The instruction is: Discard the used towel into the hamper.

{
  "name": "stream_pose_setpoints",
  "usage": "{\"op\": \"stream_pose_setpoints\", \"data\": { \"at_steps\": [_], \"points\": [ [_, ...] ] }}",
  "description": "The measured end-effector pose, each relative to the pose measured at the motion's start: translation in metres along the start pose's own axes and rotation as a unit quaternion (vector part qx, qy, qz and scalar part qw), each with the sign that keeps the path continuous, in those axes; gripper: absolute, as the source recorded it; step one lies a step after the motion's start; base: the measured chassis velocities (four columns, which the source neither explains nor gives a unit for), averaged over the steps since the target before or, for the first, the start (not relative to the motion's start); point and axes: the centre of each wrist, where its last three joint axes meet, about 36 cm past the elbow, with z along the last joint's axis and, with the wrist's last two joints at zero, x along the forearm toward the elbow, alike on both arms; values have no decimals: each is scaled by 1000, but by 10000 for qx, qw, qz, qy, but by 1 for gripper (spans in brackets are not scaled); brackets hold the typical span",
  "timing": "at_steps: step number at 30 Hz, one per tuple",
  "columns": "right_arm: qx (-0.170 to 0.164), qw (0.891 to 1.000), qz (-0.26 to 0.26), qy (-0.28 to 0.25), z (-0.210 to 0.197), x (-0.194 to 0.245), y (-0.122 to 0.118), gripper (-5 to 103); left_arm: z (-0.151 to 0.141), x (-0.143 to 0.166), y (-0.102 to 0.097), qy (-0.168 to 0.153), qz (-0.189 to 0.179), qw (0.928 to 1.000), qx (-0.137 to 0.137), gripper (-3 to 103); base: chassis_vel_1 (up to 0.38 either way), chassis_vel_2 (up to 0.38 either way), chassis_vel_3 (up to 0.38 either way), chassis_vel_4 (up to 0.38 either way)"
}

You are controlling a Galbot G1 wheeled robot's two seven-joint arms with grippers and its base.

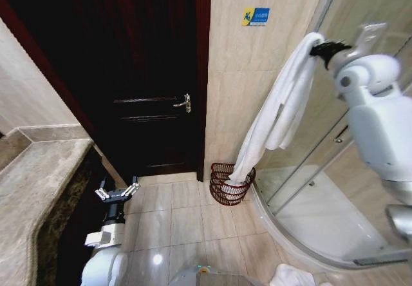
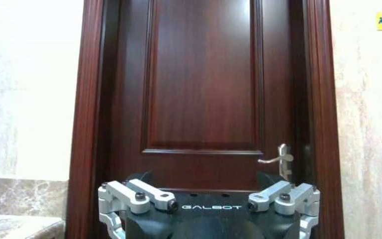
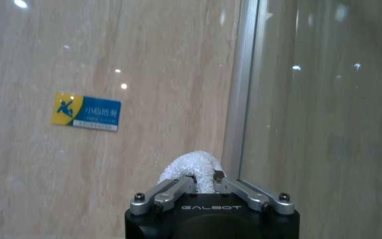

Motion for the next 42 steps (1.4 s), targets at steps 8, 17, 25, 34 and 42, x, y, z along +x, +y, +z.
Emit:
{"op": "stream_pose_setpoints", "data": {
  "at_steps": [8,17,25,34,42],
  "points": [
    [-180,9995,-191,177,34,-7,34,5,-4,1,-6,-33,15,10000,0,100,0,0,0,0],
    [-499,9982,-299,146,39,-18,77,5,-7,3,0,-55,-47,10000,-52,100,0,0,0,0],
    [-442,9978,-60,491,69,-17,90,5,-12,0,8,-133,-101,9998,-73,100,0,0,0,0],
    [67,9952,434,869,118,-14,46,5,-5,2,8,-104,-106,9999,-62,100,0,0,0,0],
    [196,9969,250,724,122,-9,49,5,1,2,0,-69,-43,10000,-25,100,0,0,0,0]
  ]
}}
